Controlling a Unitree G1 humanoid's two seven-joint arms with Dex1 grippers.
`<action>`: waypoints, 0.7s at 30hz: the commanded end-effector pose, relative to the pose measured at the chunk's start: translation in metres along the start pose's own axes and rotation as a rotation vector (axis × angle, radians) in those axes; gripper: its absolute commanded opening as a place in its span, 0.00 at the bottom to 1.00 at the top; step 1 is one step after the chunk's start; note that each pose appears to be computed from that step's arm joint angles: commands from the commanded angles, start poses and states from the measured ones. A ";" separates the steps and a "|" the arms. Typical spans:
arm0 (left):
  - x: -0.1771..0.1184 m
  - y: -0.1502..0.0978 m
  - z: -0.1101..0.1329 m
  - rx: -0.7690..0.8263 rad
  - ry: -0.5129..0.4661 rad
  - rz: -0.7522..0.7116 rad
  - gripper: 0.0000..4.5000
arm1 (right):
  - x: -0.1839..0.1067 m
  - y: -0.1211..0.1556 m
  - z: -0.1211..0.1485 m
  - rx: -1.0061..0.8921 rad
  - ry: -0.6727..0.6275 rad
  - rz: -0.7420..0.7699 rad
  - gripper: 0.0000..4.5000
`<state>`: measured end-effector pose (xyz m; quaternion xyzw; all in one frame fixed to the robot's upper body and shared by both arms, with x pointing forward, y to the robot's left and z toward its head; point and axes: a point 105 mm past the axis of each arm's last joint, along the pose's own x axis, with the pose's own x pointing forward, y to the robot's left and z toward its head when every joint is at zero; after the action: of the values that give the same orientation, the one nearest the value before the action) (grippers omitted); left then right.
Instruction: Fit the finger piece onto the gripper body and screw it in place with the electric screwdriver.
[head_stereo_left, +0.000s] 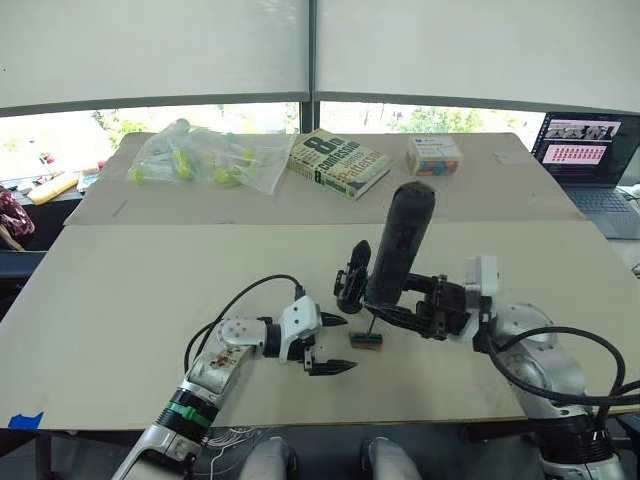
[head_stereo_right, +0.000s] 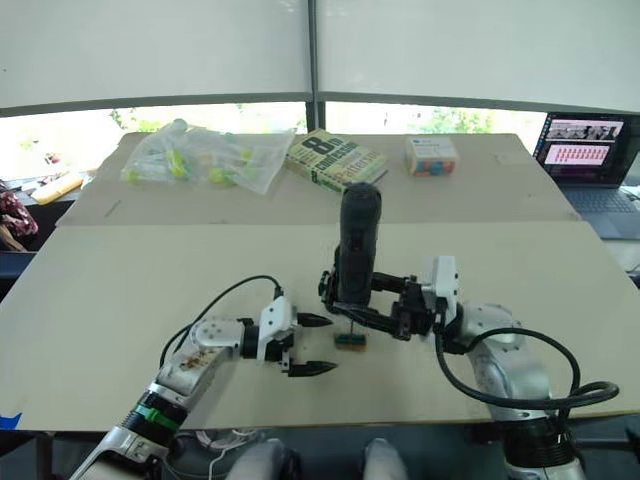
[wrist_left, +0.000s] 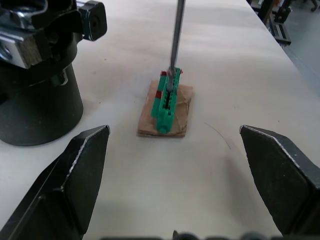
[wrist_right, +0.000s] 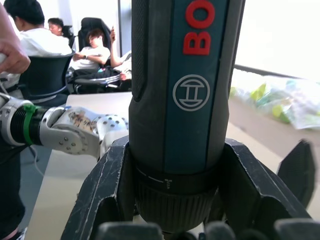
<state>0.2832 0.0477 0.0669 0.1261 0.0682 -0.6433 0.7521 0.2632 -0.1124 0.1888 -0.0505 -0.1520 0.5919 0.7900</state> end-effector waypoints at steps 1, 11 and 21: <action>-0.010 0.004 0.014 0.018 -0.041 0.024 0.98 | -0.001 -0.002 0.032 -0.080 -0.071 0.020 0.43; -0.050 -0.002 0.053 0.060 -0.280 0.023 0.98 | -0.012 -0.002 0.060 -0.106 -0.106 0.014 0.43; -0.111 -0.003 0.053 0.022 -0.238 0.135 0.98 | -0.025 0.006 0.084 -0.112 -0.109 0.010 0.43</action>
<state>0.2612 0.1326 0.1325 0.0607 -0.0152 -0.6095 0.7903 0.2380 -0.1418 0.2438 -0.0517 -0.1928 0.5852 0.7859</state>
